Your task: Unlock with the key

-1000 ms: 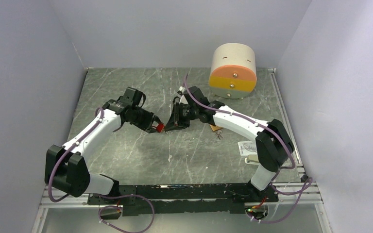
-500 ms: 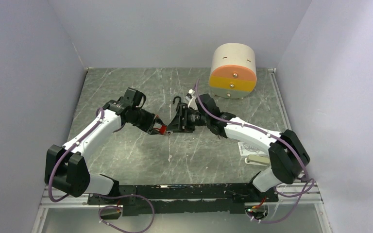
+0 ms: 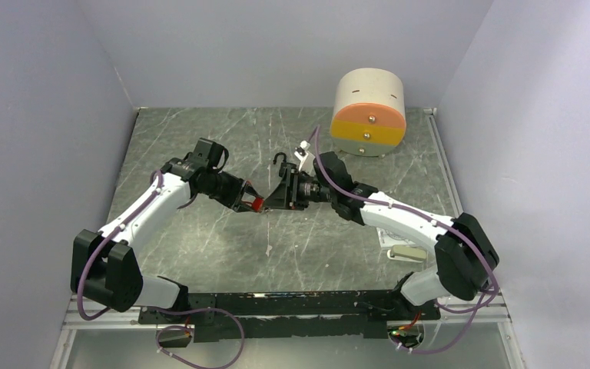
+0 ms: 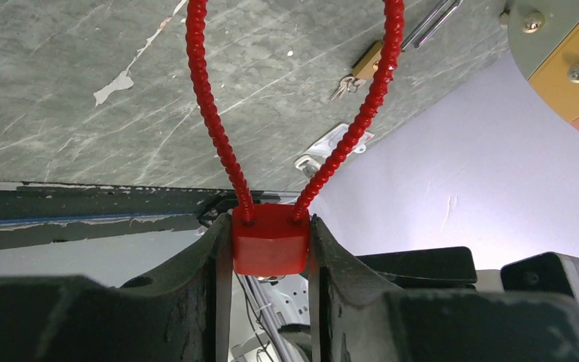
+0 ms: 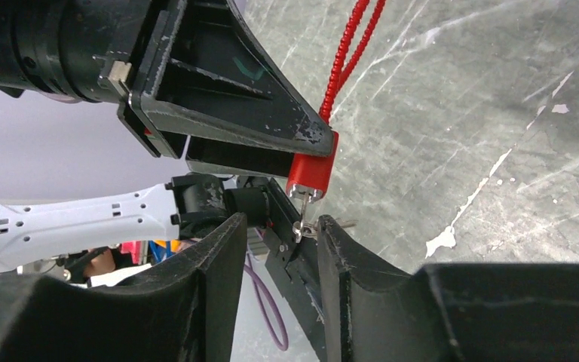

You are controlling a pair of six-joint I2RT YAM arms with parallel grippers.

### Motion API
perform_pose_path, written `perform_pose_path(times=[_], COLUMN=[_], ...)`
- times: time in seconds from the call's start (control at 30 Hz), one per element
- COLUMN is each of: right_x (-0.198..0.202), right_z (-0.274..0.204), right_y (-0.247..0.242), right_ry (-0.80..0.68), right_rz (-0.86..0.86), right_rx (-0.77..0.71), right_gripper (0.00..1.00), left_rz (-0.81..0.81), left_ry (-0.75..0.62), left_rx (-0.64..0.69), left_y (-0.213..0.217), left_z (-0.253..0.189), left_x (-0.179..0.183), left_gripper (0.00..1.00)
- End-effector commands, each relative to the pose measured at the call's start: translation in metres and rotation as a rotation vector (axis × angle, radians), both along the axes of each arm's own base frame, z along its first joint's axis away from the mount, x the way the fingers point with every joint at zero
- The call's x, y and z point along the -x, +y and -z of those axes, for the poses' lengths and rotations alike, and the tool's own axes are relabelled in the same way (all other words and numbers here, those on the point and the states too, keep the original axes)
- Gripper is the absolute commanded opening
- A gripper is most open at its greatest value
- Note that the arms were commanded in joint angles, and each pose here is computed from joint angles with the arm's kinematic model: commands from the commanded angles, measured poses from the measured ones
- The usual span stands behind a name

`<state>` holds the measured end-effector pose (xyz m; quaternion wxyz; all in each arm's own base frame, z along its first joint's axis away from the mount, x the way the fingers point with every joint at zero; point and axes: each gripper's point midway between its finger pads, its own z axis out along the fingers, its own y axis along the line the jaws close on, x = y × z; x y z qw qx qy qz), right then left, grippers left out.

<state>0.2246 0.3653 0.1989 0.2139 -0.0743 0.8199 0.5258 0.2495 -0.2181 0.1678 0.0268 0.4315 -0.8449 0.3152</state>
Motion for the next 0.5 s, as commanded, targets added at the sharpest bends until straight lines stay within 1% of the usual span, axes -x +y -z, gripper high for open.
perform_pose_path(times=[0.0,0.13,0.37,0.47], right_x=[-0.0028,-0.0022,-0.0025,-0.0059], right_z=[-0.0084,-0.0071,-0.0043,-0.0037], right_y=[0.0024,0.0058,0.009,0.0111], right_ry=[-0.044,-0.037,-0.025,-0.023], right_rz=[0.004,-0.008,-0.014,-0.007], right_rx=[0.004,0.008,0.011,0.011], right_gripper=[0.4,0.3,0.14,0.02], left_rz=[0.021,0.021,0.023,0.026], left_ry=[-0.073,-0.073,-0.07,-0.071], left_rx=[0.049,0.049,0.054,0.058], left_y=[-0.0061,-0.0062,-0.0071,-0.0077], left_z=[-0.0207,-0.0206,-0.0205,-0.0213], left_x=[-0.0099,-0.0103,-0.0116,-0.0111], left_gripper=[0.03,0.03,0.03,0.02])
